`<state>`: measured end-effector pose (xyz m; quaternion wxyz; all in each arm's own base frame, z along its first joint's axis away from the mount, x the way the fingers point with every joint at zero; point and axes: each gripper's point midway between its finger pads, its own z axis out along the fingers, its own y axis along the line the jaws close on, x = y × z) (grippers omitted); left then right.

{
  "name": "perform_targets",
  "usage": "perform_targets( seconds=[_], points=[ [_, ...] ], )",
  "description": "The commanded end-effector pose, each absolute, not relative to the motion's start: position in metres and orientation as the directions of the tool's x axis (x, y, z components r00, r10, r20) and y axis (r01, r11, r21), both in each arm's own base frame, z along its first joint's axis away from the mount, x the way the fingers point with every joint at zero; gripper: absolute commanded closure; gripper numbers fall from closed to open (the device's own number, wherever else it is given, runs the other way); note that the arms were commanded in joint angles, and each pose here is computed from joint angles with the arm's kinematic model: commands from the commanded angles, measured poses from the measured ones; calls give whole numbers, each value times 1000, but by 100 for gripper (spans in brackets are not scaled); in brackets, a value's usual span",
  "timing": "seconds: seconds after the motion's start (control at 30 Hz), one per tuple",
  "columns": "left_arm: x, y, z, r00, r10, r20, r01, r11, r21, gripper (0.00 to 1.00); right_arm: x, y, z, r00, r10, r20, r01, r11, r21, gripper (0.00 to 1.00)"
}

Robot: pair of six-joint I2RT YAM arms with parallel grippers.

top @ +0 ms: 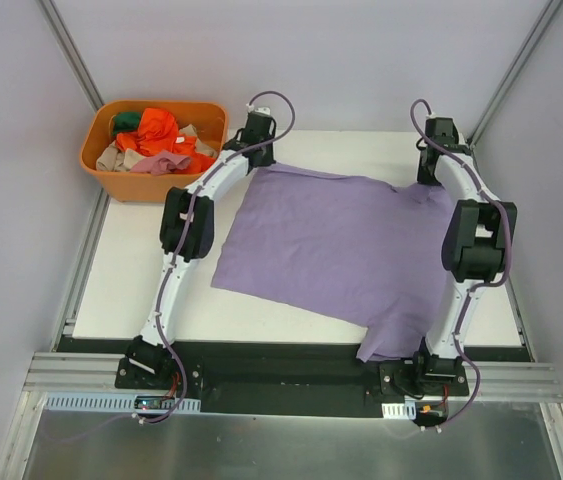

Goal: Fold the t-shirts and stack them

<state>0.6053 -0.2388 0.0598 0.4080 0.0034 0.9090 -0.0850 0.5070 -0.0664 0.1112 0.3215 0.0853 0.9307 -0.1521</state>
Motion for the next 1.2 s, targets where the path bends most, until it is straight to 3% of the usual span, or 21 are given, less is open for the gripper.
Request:
perform_targets(
  seconds=[0.0, 0.3, 0.53, 1.0, 1.17],
  points=[
    [634, -230, 133, -547, -158, -822, 98, 963, -250, 100, 519, -60, 139, -721, 115, -684, 292, 945, -149, 98],
    [613, -225, 130, -586, -145, -797, 111, 960, -256, 100, 481, -62, 163, -703, 205, -681, 384, 915, -122, 96],
    [596, -209, 136, -591, -150, -793, 59, 972, -227, 100, 428, -52, 152, -737, 311, -601, 437, 896, -73, 93],
    [548, -173, 129, -625, -161, -764, -58, 985, -160, 100, 294, -44, 140, -787, 343, -512, 537, 790, -296, 89],
    [539, -162, 124, -633, -141, -761, -82, 990, -116, 100, 261, -26, 130, -810, 356, -466, 530, 785, -321, 80]
  ],
)
